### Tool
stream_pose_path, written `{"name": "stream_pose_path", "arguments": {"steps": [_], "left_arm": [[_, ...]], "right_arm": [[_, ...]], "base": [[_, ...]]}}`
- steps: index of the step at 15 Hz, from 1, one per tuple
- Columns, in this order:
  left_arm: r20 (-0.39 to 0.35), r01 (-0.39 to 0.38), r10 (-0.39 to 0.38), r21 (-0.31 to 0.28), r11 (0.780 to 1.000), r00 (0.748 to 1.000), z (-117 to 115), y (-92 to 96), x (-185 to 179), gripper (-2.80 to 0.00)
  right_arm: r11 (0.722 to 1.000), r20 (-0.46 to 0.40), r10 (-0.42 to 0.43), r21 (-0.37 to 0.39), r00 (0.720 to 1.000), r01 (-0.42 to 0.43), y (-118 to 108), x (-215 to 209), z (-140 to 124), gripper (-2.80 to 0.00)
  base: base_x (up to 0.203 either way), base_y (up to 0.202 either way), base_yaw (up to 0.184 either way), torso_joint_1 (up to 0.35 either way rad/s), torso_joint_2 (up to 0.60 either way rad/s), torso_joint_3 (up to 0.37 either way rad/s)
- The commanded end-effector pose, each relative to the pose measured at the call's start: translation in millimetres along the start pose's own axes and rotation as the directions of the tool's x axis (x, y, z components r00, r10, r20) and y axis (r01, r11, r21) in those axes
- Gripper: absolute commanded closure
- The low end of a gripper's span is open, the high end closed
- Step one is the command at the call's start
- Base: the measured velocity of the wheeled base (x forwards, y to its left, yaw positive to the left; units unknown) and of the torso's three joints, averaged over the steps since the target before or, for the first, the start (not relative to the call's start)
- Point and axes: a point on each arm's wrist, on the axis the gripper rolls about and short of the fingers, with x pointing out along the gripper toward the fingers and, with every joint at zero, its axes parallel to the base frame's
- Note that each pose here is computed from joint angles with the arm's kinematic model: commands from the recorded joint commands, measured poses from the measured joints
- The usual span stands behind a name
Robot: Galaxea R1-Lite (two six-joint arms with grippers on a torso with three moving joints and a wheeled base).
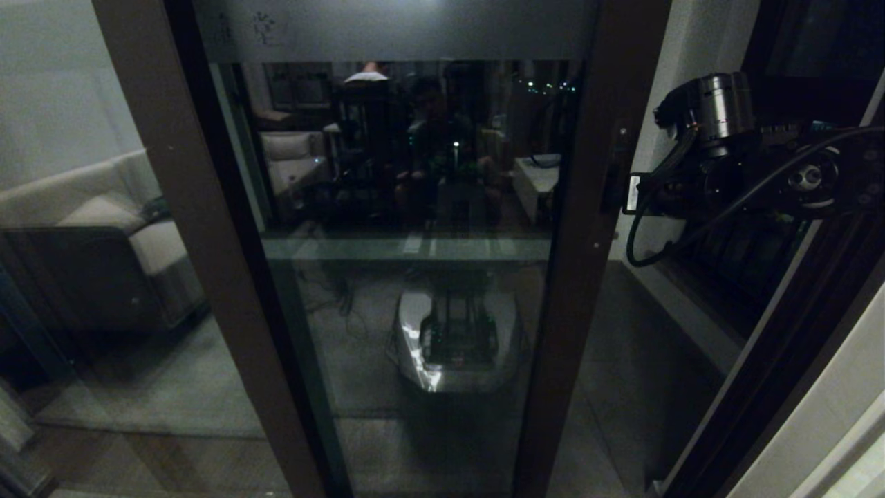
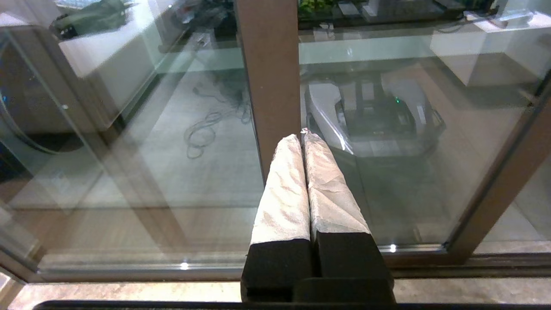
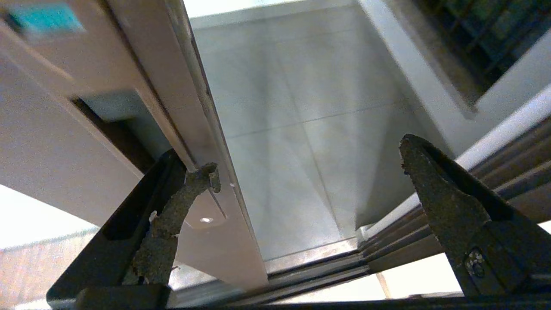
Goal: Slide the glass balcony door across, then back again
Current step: Close the slid door
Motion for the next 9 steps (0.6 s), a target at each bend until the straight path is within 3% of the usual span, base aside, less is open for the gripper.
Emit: {"name": "stream_pose_path", "arguments": {"steps": [1,9], "left_arm": [[0.000,0.000,0.000,0.000,1.000,1.000,0.0,0.0,0.0,0.00],[-0.001,-0.001,0.001,0.000,1.000,1.000,-0.2,0.0,0.0,0.00]], "right_arm": [[1.000,0.012,-0.002,0.014,1.000,0.002,-7.6,-4.6,4.0,-2.80],[0.998,0.011,-0.062,0.034,0.998,0.062,-33.3,-0.4,1.0,-2.80]], "base": [[0.000,0.000,0.000,0.000,0.00,0.000],[0.000,0.000,0.000,0.000,0.00,0.000]]}}
